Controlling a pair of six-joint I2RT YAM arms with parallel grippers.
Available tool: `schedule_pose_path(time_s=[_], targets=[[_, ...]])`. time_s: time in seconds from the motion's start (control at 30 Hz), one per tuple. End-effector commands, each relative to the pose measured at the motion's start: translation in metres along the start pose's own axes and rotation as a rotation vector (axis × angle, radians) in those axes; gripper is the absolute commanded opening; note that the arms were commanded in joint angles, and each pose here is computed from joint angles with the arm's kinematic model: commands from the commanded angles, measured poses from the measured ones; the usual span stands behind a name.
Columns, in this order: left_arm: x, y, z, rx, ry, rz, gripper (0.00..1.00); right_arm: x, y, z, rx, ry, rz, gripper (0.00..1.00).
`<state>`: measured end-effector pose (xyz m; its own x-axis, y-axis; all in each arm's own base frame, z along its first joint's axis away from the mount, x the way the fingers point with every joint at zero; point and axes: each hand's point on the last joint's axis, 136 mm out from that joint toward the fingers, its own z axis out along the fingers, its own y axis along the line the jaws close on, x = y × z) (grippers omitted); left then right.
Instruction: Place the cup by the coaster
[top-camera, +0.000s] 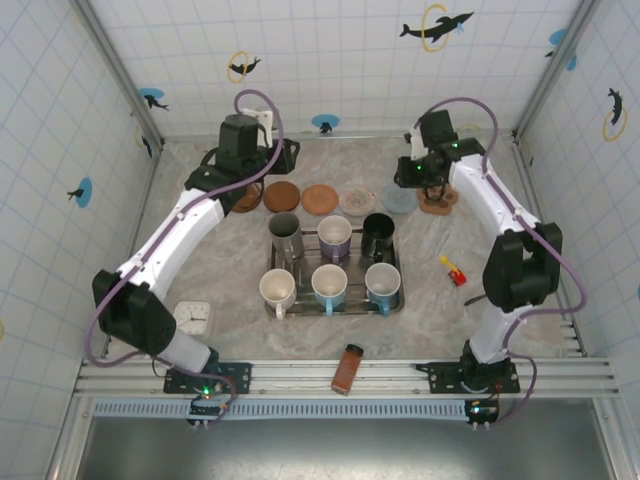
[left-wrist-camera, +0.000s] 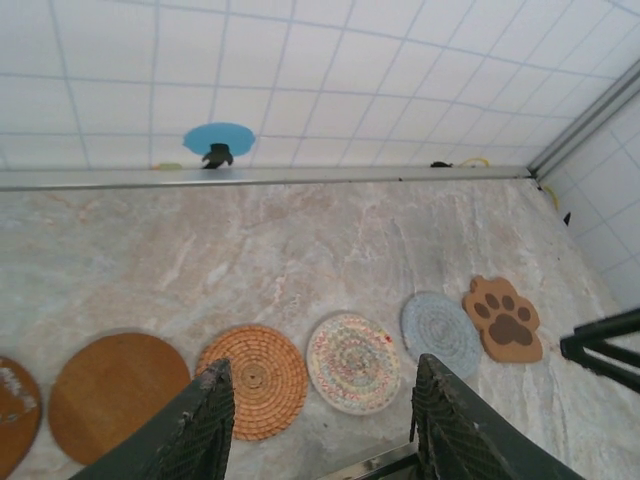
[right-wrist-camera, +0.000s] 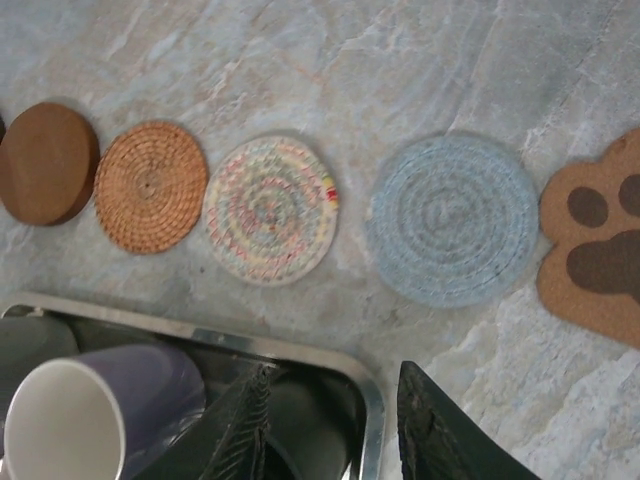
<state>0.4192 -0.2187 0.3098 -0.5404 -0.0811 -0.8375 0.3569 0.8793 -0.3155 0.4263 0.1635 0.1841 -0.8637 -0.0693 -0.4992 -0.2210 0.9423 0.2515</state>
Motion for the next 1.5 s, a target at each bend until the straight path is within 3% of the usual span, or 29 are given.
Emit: schedule_pose_path(time_s=[0.0, 0.43, 0.63, 0.77, 1.03, 1.47], targets=[[0.0, 0.005, -0.017, -0.04, -0.036, 0.032, 0.5, 0.005, 0.012, -0.014, 0.037, -0.06, -0.035, 0.39], [0.034, 0.025, -0.072, -0.116, -0.047, 0.021, 0.54, 0.067, 0.046, -0.044, 0.1, -0.115, -0.057, 0.4], [0.042, 0.029, -0.082, -0.125, -0.062, 0.018, 0.57, 0.099, 0.06, -0.048, 0.129, -0.096, -0.099, 0.49], [0.042, 0.028, -0.087, -0.119, -0.072, 0.018, 0.59, 0.116, 0.065, -0.039, 0.125, -0.08, -0.096, 0.55], [0.048, 0.029, -0.09, -0.115, -0.075, 0.018, 0.61, 0.14, 0.054, -0.01, 0.159, -0.014, -0.079, 0.56], [0.044, 0.02, -0.089, -0.07, -0.08, 0.023, 0.6, 0.159, 0.055, 0.032, 0.111, 0.114, -0.077, 0.48]])
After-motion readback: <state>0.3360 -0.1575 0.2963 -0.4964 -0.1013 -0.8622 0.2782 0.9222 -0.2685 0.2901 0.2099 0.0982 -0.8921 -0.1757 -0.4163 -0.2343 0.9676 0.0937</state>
